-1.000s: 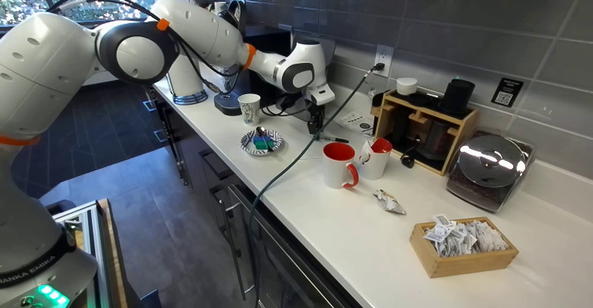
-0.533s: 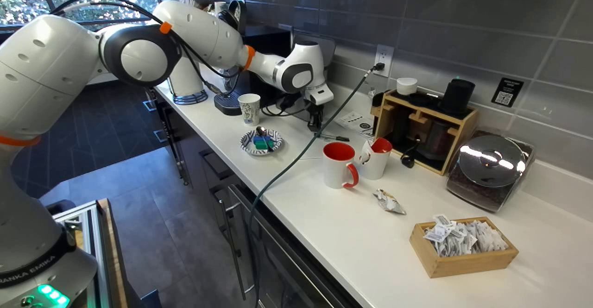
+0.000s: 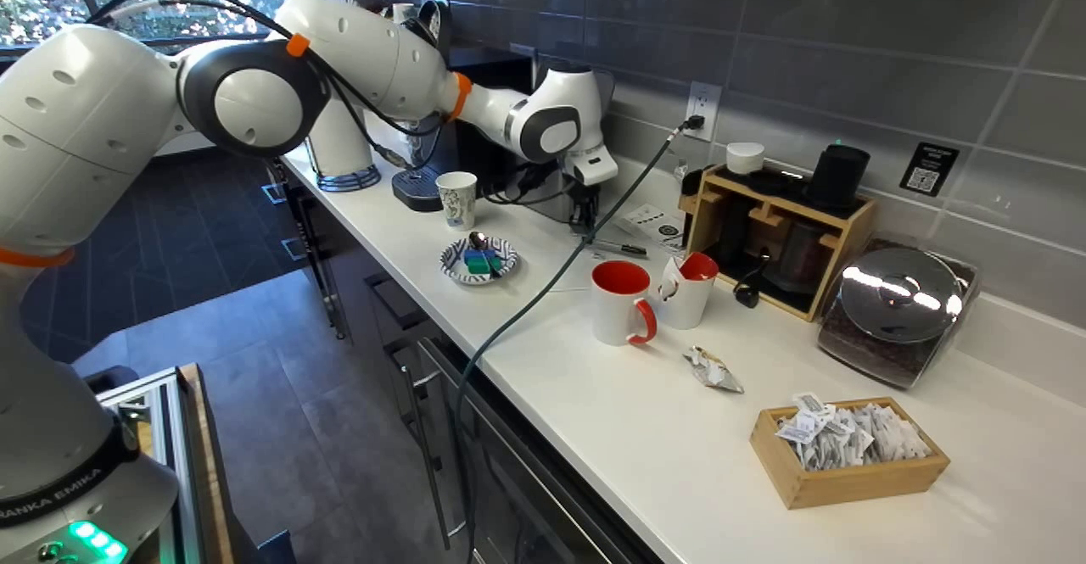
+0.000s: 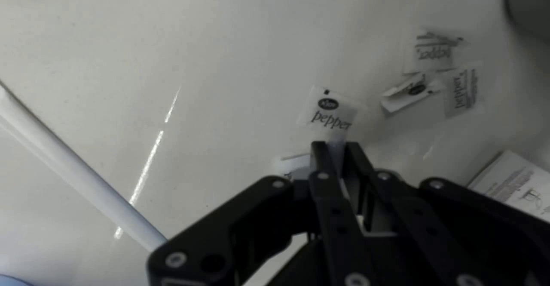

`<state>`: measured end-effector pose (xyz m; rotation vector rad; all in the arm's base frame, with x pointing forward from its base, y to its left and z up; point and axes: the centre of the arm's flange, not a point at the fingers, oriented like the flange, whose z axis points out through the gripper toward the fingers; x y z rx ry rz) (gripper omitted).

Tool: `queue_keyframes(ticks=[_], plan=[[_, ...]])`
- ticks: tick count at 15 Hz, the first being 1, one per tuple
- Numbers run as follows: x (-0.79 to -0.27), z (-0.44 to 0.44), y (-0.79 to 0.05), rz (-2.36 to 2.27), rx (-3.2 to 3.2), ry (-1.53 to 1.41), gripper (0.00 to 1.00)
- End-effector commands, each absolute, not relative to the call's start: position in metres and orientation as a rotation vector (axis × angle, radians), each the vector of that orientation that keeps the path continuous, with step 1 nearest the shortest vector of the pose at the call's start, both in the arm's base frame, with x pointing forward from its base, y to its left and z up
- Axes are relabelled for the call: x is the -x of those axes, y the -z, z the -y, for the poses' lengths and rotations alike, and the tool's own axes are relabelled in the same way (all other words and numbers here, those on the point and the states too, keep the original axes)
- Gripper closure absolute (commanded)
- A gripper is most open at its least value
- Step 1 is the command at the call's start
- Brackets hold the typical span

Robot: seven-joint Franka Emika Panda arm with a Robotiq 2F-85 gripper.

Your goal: Put the spoon inside the cup

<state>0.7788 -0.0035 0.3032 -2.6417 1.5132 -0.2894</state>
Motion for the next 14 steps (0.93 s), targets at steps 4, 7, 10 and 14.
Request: queue_keyframes(ticks=[4, 7, 10, 14], plan=[[-0.735, 0.027, -0.385, -1.279, 2.549, -0.068, 0.97], [-0.714, 0.034, -0.404, -1.149, 2.494, -0.202, 0.97], [-0.704, 0.016, -0.402, -1.005, 2.431, -0.324, 0.97], [-0.681, -0.002, -0.402, -0.838, 2.314, -0.48, 0.97]])
